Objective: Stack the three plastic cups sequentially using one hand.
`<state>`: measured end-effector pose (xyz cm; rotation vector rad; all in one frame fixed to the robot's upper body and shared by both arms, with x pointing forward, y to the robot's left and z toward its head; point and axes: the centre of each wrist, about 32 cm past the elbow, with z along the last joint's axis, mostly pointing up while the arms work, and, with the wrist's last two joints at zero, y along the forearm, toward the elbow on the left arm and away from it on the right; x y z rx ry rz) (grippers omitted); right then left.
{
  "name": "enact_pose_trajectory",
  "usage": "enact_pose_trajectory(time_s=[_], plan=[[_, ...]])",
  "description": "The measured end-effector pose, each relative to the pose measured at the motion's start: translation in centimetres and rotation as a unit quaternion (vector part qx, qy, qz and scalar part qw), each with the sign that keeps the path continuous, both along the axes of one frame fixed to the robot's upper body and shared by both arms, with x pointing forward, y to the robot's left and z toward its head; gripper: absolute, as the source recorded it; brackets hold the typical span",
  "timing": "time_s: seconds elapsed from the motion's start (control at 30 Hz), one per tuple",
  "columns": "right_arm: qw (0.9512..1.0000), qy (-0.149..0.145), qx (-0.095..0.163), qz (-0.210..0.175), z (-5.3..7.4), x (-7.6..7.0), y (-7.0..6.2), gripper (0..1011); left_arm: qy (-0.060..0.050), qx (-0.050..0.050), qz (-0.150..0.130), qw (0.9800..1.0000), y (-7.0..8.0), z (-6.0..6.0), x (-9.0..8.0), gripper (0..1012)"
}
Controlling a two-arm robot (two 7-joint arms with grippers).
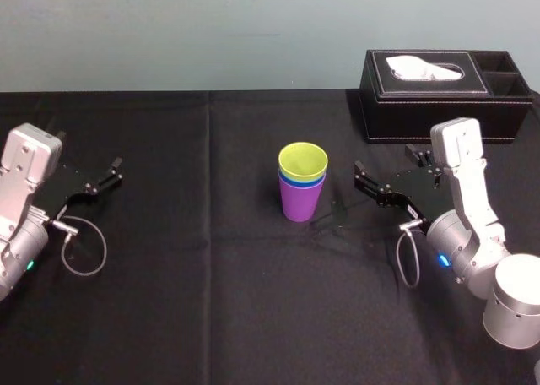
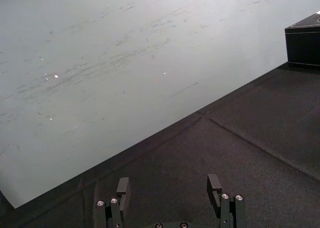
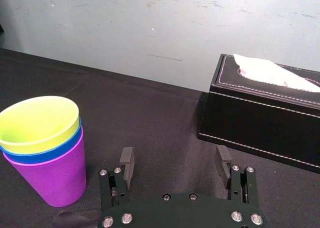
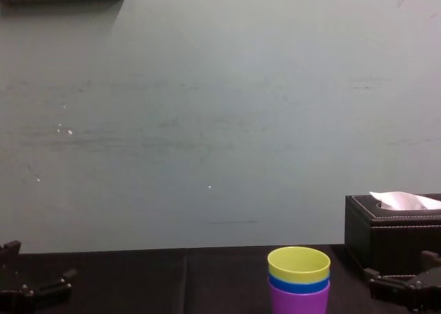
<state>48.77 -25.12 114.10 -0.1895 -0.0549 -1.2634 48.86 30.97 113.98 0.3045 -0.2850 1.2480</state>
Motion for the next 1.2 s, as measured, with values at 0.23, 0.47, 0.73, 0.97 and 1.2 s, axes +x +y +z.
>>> enact_pose_trajectory(time_s=[0.23, 0.47, 0.73, 0.97, 1.2], plan=[[1.0, 0.0, 0.0, 0.0, 0.0, 0.0, 0.0, 1003, 0.0, 0.0, 0.0, 1.0, 0.0, 0.0, 0.0, 1011], [1.0, 0.0, 0.0, 0.0, 0.0, 0.0, 0.0, 1003, 0.0, 0.0, 0.0, 1.0, 0.0, 0.0, 0.0, 1011], [1.0, 0.0, 0.0, 0.0, 0.0, 0.0, 0.0, 1003, 0.0, 0.0, 0.0, 1.0, 0.0, 0.0, 0.0, 1011], [1.0, 0.0, 0.0, 0.0, 0.0, 0.0, 0.0, 1003, 0.0, 0.0, 0.0, 1.0, 0.0, 0.0, 0.0, 1011], [1.0, 0.0, 0.0, 0.0, 0.0, 0.0, 0.0, 1003, 0.0, 0.0, 0.0, 1.0, 0.0, 0.0, 0.0, 1011]])
